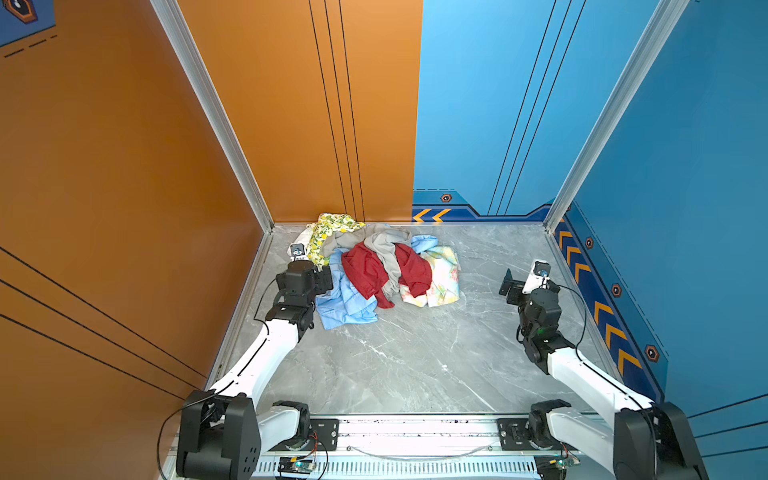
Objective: Pick out a specific cloth from the pile
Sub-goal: 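Reach the left gripper to the light blue shirt while the right gripper nears the pile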
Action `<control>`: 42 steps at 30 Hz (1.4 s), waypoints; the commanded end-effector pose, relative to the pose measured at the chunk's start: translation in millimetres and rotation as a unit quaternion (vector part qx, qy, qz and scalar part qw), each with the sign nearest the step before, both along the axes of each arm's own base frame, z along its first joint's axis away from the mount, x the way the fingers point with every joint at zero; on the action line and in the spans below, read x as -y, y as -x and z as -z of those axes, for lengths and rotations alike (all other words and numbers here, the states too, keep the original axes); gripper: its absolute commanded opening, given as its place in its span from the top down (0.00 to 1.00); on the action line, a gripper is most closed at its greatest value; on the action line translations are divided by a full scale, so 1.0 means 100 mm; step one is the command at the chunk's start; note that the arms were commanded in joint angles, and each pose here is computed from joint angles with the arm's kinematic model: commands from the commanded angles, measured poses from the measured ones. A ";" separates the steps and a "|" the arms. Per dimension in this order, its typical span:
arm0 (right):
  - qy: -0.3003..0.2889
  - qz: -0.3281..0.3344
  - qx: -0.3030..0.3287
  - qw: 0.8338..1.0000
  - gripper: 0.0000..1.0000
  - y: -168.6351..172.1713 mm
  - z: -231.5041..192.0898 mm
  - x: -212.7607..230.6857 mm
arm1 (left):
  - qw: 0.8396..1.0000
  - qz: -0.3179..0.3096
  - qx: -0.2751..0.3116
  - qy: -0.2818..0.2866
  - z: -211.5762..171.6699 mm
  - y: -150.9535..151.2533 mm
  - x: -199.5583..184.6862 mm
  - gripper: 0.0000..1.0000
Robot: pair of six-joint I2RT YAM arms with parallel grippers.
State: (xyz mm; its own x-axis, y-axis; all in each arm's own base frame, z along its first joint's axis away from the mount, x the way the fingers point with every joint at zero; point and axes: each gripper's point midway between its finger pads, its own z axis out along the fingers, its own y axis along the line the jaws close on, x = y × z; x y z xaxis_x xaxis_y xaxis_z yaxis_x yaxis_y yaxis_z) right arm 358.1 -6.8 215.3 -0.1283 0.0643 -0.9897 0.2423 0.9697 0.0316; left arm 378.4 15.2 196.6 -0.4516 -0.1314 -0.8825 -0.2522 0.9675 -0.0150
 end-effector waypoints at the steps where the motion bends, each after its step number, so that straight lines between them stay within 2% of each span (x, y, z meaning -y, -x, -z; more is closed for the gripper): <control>1: -0.038 -0.006 -0.031 0.999 0.00 0.08 -0.03 -0.09 | 0.991 0.029 -0.101 0.086 0.31 0.25 0.17 0.03; 4: -0.042 -0.049 -0.043 0.997 0.00 0.09 -0.12 -0.33 | 0.980 0.044 -0.125 0.147 0.34 0.32 0.28 0.04; 8: -0.040 -0.153 -0.053 0.986 0.00 0.13 -0.17 -0.82 | 0.968 0.039 -0.160 0.192 0.40 0.45 0.33 0.04; 14: 0.000 -0.319 -0.048 0.946 0.00 0.38 -0.16 -1.65 | 0.946 0.044 -0.205 0.247 0.52 0.55 0.46 0.05; 19: 0.033 -0.386 -0.044 0.921 0.00 0.56 -0.14 -2.01 | 0.934 0.049 -0.240 0.259 0.64 0.61 0.52 0.05; 23: 0.039 -0.420 -0.044 0.906 0.00 0.66 -0.08 -2.17 | 0.930 0.049 -0.262 0.255 0.77 0.63 0.53 0.05; 27: 0.065 -0.441 -0.051 0.894 0.00 0.73 -0.01 -2.32 | 0.936 0.051 -0.275 0.211 0.86 0.61 0.52 0.05; 31: 0.081 -0.446 -0.056 0.890 0.00 0.71 0.02 -2.39 | 0.941 0.053 -0.284 0.174 0.91 0.56 0.52 0.05; 32: 0.083 -0.458 -0.055 0.883 0.00 0.77 0.03 -2.48 | 0.941 0.052 -0.288 0.167 0.93 0.54 0.52 0.05; 42: 0.098 -0.465 -0.061 0.878 0.00 0.73 0.12 -2.58 | 0.945 0.055 -0.305 0.103 1.12 0.29 0.59 0.06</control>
State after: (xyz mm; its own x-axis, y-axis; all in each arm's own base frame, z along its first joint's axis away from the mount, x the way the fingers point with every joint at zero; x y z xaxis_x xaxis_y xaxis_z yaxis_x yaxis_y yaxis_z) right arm 280.5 243.9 186.0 -0.1957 -0.3086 -0.9308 -0.6641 0.7401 -0.1057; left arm 339.8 -46.1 83.9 -0.8914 -0.2369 -0.3864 -0.1938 0.9699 -0.1476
